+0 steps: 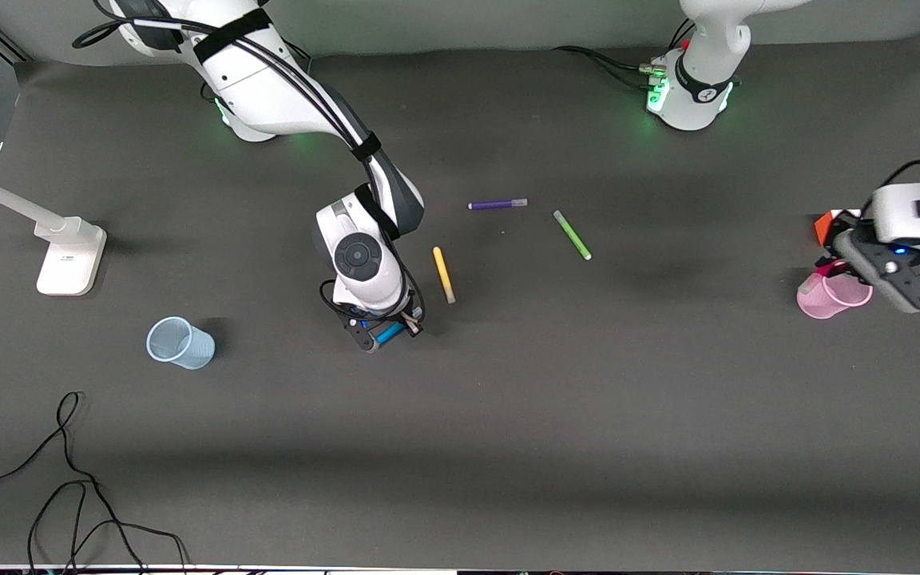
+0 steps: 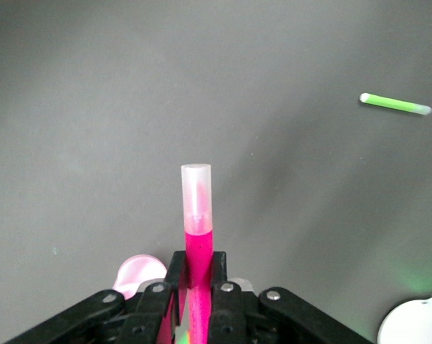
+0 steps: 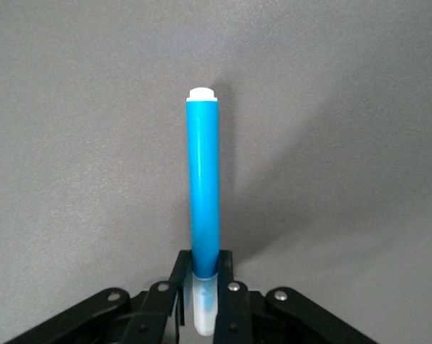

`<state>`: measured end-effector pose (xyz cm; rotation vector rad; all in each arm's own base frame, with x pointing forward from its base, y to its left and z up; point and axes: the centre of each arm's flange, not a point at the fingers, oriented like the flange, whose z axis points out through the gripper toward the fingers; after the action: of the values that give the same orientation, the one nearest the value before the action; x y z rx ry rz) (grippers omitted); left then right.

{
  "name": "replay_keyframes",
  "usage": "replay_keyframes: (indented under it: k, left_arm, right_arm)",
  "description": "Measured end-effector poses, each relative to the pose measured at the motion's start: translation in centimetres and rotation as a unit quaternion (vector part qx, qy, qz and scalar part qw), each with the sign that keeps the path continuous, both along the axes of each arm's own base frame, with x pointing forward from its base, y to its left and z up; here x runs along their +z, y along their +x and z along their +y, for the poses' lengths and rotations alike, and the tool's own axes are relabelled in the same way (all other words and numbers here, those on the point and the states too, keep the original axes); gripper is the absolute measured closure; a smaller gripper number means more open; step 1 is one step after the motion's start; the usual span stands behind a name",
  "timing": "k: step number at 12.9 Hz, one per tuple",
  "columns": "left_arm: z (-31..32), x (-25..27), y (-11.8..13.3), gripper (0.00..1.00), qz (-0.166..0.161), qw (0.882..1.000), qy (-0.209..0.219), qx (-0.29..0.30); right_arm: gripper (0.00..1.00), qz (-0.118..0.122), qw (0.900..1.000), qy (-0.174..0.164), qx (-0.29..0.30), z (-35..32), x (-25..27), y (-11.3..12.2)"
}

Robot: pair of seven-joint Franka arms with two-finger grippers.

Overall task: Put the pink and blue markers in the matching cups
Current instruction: 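Lift the pink marker with the left gripper toward the pink cup, then carry the blue marker with the right gripper toward the blue cup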

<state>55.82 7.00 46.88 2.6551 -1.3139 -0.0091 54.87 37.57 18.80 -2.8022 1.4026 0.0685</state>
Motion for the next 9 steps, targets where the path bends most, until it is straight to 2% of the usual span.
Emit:
replay_keyframes:
  k: [4,7,9]
  left_arm:
    - [8.6,-4.0,-1.7,0.83,-0.052,0.990,-0.113,-0.064]
    - [14.3,-8.5,-2.7,0.83,-0.123,0.965,-0.196,-0.122]
    - [18.0,-12.6,-4.1,0.83,-0.153,0.950,-0.234,-0.138]
  right_arm:
    - [0.82,0.034,0.999,-0.008,0.007,0.2,5.1,0.4]
    - [0.82,0.055,0.998,-0.004,0.018,-1.4,12.6,0.8]
    - [0.82,0.076,0.997,0.000,0.034,-4.1,17.5,1.3]
